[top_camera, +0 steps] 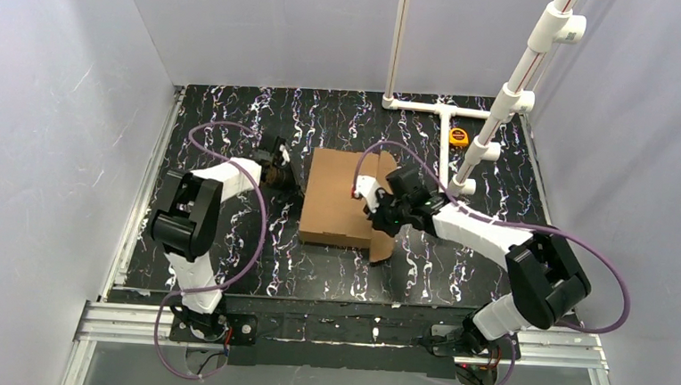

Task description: Fold the paper box

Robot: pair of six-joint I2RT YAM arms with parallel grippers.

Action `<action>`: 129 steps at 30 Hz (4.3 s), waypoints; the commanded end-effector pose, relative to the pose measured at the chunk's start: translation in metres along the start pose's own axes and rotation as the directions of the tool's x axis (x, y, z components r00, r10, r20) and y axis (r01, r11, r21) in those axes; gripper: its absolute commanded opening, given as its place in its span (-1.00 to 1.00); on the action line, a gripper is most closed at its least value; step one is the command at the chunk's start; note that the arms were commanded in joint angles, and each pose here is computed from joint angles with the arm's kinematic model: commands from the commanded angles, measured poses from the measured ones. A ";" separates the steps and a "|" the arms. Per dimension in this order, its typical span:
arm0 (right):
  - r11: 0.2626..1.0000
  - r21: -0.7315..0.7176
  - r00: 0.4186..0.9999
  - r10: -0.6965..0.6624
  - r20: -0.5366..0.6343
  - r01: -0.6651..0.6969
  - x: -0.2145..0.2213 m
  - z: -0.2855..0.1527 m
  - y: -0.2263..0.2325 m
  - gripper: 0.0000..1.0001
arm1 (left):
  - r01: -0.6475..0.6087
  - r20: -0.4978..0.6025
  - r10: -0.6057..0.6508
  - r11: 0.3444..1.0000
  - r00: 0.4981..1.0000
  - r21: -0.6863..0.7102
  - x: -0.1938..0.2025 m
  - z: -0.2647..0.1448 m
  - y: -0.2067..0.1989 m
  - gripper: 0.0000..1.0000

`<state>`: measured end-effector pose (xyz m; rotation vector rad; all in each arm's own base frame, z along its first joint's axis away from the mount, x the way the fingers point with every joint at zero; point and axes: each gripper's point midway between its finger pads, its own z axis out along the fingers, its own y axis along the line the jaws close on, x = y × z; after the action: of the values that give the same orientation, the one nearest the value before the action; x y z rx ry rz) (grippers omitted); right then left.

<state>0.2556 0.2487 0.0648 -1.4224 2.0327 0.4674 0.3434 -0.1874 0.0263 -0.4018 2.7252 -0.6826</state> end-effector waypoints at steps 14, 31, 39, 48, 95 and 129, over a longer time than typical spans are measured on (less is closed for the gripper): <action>0.874 -0.246 0.908 -0.406 0.104 0.419 -0.064 0.021 0.098 -0.88 | -0.183 0.406 0.235 0.969 0.883 -0.164 -0.123 -0.153 0.008 -0.48; 0.525 -0.439 0.680 -0.485 0.550 0.729 0.003 -0.052 0.142 0.97 | -0.007 0.278 -0.146 0.875 0.949 0.484 0.066 -0.147 0.009 0.97; 0.633 -0.354 0.722 -0.553 0.415 0.689 0.006 -0.037 0.104 0.97 | -0.027 0.259 -0.078 0.925 0.963 0.378 0.101 -0.124 0.020 0.89; 0.709 -0.337 0.772 -0.472 0.426 0.619 -0.008 -0.035 0.105 0.92 | 0.023 0.237 -0.108 0.942 0.965 0.334 0.125 -0.097 0.008 0.41; 0.743 -0.290 0.786 -0.492 0.374 0.604 -0.007 -0.076 0.057 0.61 | -0.870 0.242 0.849 -0.400 -0.470 -0.289 0.201 -0.043 -0.045 -0.35; 0.737 -0.337 0.798 -0.455 0.395 0.586 0.023 -0.072 0.063 0.97 | -0.917 0.397 0.849 -0.224 -0.350 -0.330 0.197 -0.060 -0.085 -1.00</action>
<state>0.1877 0.2131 0.1048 -1.9646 1.3082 0.8101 0.1606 -0.2924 0.0564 1.5523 1.3883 -0.0199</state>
